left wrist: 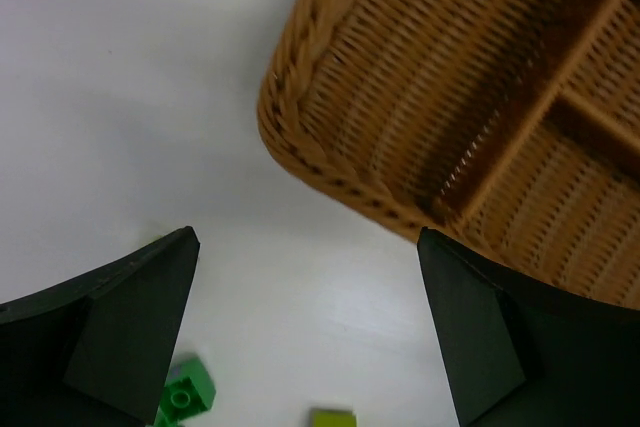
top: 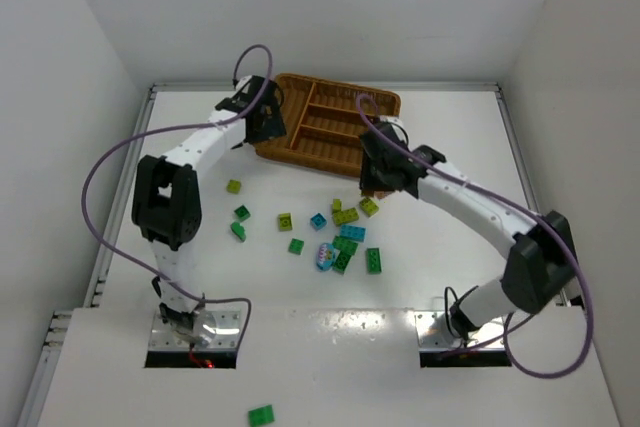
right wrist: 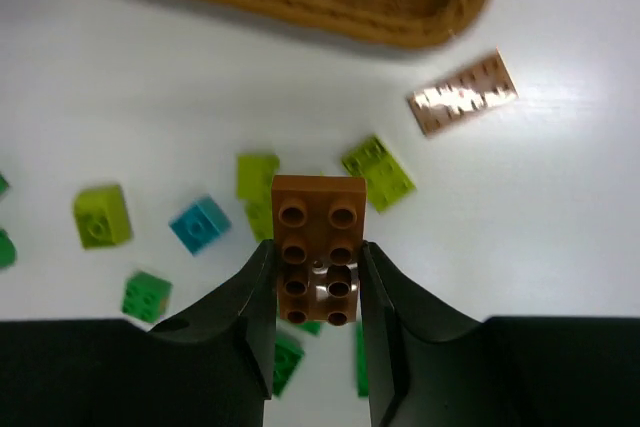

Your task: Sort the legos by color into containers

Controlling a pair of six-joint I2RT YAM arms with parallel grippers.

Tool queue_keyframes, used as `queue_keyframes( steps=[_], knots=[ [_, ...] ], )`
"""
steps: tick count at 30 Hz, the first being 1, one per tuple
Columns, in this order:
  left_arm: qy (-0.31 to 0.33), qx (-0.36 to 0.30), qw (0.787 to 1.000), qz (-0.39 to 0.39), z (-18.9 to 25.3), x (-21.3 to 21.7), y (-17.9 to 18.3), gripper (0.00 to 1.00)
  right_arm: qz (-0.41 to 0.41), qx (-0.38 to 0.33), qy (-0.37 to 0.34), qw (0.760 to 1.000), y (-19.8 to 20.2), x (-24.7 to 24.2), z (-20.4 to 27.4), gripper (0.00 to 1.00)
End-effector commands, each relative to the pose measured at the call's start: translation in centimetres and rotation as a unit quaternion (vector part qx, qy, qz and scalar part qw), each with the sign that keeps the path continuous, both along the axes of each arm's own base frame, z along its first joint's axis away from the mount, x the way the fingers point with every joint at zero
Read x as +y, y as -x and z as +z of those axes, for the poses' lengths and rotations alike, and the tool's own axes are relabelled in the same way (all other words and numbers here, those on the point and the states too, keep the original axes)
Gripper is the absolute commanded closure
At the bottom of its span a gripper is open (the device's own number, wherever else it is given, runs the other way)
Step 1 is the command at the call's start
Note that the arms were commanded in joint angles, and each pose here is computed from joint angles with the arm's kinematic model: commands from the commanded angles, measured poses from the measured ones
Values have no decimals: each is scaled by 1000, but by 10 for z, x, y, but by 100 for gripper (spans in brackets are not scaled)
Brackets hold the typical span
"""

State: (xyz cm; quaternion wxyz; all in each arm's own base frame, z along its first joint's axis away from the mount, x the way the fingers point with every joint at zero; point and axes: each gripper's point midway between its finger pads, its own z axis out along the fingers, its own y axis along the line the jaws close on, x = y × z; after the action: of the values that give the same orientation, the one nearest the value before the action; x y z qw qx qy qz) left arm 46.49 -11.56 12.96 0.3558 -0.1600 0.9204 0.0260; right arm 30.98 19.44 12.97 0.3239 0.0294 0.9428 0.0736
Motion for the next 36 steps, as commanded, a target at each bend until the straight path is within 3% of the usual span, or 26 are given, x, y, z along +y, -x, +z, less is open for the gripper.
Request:
queue_keyframes(
  steps=[1,6,16,20,25,26,28,36],
  knots=[
    [4,5,999,40,8,22,-8,2,15,-37,21,999,-46,20,20,85],
    [8,8,999,44,9,34,-8,2,17,-70,25,997,-111,54,38,85],
    [25,15,998,52,9,55,-9,2,13,-52,3,999,-191,79,5,83],
    [24,10,998,53,11,59,-17,2,20,-40,1,999,-197,86,-13,80],
    [31,17,998,47,4,54,-23,2,5,-30,-6,1000,-203,80,-25,70],
    [31,18,998,47,2,53,-25,2,4,-28,-9,1000,-205,77,-25,57],
    [30,23,998,47,-1,53,-25,2,4,-28,-9,1000,-205,77,-25,42],
    [25,35,998,54,-20,53,-38,2,8,-14,-7,1000,-178,64,-29,41]
  ],
)
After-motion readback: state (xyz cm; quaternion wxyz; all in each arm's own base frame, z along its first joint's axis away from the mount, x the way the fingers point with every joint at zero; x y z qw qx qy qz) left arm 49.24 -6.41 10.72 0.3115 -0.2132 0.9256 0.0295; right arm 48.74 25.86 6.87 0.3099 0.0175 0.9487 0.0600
